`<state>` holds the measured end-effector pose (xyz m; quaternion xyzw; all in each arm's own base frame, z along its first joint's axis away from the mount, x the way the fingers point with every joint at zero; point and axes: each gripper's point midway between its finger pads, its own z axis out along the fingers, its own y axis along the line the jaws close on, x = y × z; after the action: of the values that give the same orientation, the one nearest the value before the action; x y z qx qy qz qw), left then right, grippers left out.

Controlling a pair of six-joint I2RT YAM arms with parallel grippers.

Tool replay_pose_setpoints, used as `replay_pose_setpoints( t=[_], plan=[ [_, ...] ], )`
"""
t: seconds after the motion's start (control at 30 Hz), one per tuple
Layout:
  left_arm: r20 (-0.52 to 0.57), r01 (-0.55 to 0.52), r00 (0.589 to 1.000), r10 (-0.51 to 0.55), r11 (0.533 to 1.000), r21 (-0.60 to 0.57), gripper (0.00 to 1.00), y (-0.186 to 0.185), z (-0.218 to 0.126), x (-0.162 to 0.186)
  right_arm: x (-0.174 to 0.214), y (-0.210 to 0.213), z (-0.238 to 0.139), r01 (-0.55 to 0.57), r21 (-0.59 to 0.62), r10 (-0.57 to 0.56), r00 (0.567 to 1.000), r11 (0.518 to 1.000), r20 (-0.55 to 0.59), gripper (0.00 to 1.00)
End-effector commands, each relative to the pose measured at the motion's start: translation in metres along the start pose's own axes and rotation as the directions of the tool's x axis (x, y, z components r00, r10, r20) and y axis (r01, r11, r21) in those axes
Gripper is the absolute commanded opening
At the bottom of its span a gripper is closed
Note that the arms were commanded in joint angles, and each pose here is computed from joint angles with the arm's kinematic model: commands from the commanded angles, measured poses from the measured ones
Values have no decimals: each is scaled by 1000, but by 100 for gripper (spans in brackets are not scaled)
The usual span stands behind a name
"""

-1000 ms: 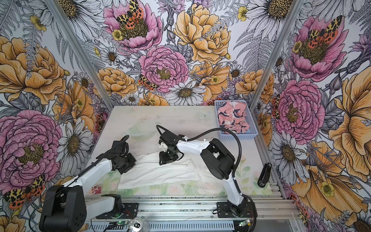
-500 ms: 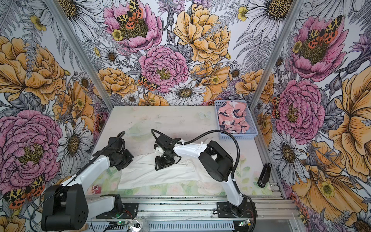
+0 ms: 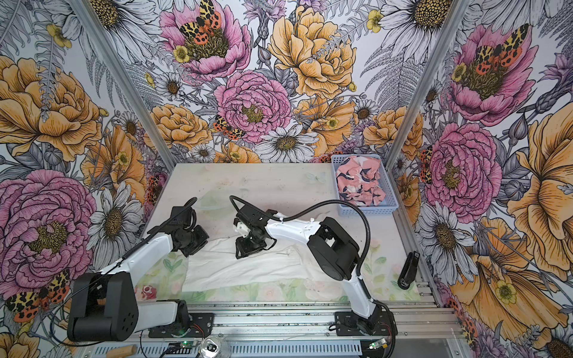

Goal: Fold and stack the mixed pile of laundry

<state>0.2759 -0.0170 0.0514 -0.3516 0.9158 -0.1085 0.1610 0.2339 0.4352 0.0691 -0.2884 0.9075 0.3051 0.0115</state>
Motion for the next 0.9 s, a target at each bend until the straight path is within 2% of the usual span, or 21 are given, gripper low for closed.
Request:
replay_pose_setpoints(
  t=[0.0,0.3,0.5,0.7,0.87],
  plan=[
    [-30,-19,999,19,999,-30,20,10,11,11,-18,-9,4,12,27,-13,999,1000,31,42],
    [-52,24,998,-26,998,-50,20,23,12,24,-13,-2,29,17,-19,-18,1000,1000,-24,42],
    [-23,63,998,-64,997,-36,20,30,-8,31,0,24,30,56,-78,-61,997,995,-55,42],
    [38,97,995,-97,995,-10,20,34,-24,24,14,44,39,91,-127,-104,990,988,-97,42],
    [41,56,998,-57,998,26,20,19,-18,13,19,43,44,96,-111,-108,988,989,-109,42]
  ],
)
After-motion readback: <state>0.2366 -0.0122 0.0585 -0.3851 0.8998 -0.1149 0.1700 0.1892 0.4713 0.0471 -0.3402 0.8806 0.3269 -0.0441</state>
